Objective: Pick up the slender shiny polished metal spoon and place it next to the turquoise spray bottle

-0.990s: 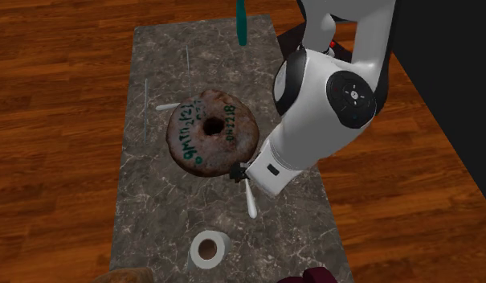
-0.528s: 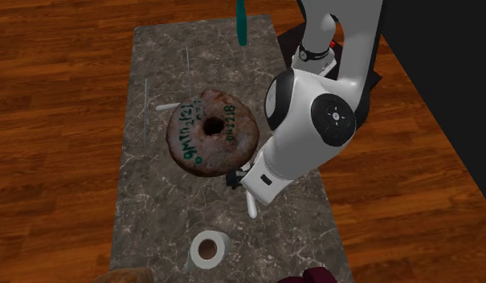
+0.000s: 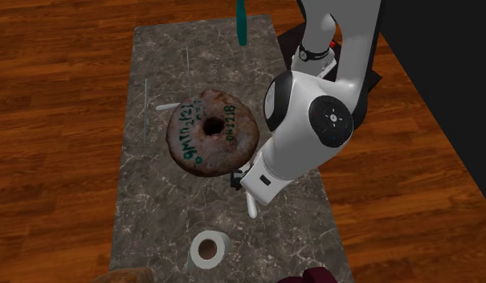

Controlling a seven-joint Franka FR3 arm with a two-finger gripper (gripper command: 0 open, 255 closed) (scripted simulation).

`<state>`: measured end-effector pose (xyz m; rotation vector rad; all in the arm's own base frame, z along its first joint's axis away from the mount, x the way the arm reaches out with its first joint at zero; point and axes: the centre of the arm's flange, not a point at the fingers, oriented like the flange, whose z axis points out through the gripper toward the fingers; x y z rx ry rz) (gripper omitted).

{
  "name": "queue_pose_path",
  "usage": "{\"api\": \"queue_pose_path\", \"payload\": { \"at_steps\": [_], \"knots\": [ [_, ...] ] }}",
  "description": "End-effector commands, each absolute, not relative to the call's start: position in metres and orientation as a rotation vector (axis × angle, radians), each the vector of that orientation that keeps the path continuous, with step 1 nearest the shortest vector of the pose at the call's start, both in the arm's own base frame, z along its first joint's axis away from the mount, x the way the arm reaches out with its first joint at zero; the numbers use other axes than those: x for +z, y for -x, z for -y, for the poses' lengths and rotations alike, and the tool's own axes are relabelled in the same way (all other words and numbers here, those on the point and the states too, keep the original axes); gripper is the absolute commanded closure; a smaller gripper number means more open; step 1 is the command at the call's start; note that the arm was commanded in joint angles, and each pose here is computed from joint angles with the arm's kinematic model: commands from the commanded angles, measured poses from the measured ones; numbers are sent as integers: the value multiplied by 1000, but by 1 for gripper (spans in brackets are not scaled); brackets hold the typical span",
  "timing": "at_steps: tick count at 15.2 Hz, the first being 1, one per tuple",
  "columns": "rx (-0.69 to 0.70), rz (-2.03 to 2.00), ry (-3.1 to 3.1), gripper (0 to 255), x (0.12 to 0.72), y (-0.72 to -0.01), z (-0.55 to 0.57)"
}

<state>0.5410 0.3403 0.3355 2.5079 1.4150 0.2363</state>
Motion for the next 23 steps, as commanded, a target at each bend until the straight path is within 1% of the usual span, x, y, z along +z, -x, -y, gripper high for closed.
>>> {"api": "queue_pose_path", "payload": {
  "at_steps": [1,9,23],
  "knots": [
    [236,-1415,-2508,255,336,-541,-340],
    [236,-1415,-2508,255,335,-541,-340],
    [236,-1415,-2508,255,409,-541,-340]
  ]
}}
